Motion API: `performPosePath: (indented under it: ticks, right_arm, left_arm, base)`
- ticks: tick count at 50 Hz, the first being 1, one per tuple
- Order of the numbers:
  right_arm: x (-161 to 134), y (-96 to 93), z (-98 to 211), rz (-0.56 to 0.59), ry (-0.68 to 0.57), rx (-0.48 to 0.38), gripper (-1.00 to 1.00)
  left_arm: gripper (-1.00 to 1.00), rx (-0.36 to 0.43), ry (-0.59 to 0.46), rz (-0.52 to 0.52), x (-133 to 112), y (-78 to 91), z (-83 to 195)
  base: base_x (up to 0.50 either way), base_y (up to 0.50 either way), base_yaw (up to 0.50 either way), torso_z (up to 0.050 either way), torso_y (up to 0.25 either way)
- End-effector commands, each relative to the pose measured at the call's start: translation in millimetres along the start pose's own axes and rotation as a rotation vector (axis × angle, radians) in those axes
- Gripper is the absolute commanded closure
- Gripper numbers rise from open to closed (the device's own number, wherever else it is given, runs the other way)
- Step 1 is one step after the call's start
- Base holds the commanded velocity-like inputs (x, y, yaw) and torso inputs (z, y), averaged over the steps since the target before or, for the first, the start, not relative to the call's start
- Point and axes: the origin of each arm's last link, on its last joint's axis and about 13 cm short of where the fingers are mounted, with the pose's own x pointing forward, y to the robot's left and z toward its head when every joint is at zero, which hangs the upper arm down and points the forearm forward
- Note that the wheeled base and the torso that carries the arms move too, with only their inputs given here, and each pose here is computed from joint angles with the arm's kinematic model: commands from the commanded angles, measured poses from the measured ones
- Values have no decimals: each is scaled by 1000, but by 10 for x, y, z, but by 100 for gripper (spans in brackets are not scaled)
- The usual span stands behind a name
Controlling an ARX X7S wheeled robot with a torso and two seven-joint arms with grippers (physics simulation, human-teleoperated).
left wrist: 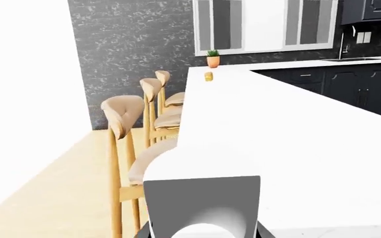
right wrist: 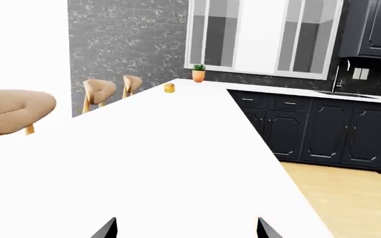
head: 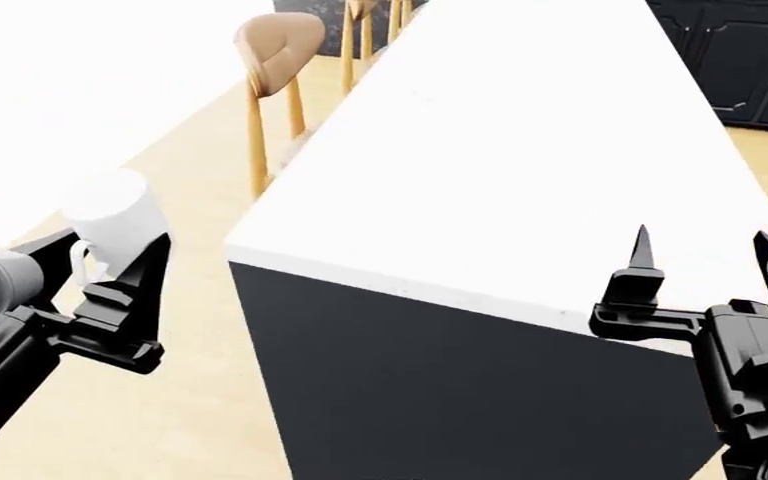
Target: A wet mug is on the counter and needs to be dried. Pick it up and place it upside down in the open cabinet.
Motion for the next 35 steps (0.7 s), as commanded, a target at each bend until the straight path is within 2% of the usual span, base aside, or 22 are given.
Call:
performPosePath:
  ticks: [1,18,26,35]
  right_arm:
    - [-10,32,10,28,0,-4,-100]
    - [-10,135,133,97,-5,-21,-100]
    - [0,165,124,109,2,-28,-100]
    - [-6,173,109,113,6,-29,-100]
  left_arm:
    - [100,-5,-14,5,1,3,29]
    - [100,-11,-11,18,21,-7,35]
    - [100,-42,-5,43,22,4,46]
    - [100,-39,21,55,20,-10,36]
  base:
    - [75,22,500,0,0]
    - [76,27,500,0,0]
    - [75,33,500,1,0]
    - [73,37,500,0,0]
